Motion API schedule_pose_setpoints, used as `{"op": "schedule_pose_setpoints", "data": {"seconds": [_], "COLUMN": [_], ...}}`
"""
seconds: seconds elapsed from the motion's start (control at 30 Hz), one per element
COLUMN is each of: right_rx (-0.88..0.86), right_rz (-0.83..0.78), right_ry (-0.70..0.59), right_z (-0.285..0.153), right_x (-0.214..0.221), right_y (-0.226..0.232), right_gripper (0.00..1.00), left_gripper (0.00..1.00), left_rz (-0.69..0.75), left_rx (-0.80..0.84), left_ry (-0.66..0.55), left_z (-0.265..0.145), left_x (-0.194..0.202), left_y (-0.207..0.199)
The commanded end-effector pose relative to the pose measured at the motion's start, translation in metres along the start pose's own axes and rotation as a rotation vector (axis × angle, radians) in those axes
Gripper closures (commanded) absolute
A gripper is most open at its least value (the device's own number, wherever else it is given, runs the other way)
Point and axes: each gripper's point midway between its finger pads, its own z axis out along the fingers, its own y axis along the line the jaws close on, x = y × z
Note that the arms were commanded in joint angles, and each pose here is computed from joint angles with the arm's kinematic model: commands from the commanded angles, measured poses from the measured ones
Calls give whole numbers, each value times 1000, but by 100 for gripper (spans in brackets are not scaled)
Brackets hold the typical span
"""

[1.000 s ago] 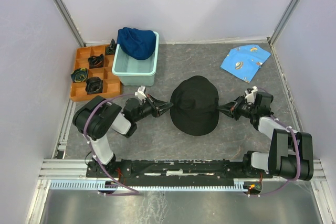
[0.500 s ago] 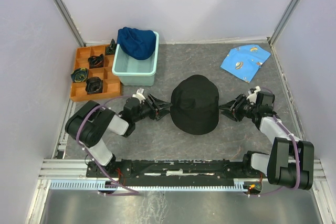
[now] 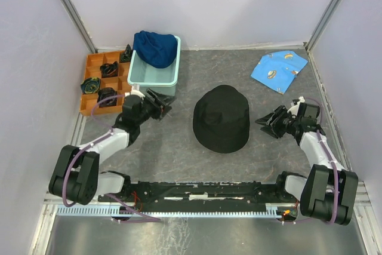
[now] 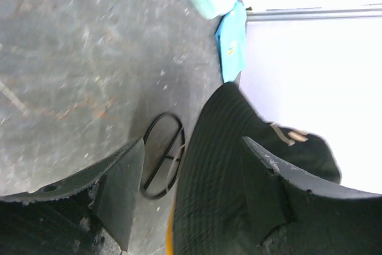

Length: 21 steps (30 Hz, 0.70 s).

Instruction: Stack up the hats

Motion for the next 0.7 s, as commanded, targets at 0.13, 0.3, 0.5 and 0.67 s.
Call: {"op": "schedule_pose_setpoints", "data": {"seconds": [0.13,0.3,0.5,0.67], "right_rx": [20,3,-4,-14], "right_rz": [-91,-99,-128,-145], "right_ry": [-57,-75,-101,-130], "right_z": [-15,-17,-22,-29], "right_x": [-18,-24,-39,-53], "right_y": [14,22,37,53], "right_gripper": [41,39,36,30], "left_gripper": [28,26,26,26], "left_rz": [304,252,201,126], "left_rx": [-118,-163,-266,-295], "left_ry": [-207,-307,-419,-495], "left_z": [15,31,61,88], "left_x": [-104,-170,-228,-260], "left_y": [-88,-119,-117,-104]}}
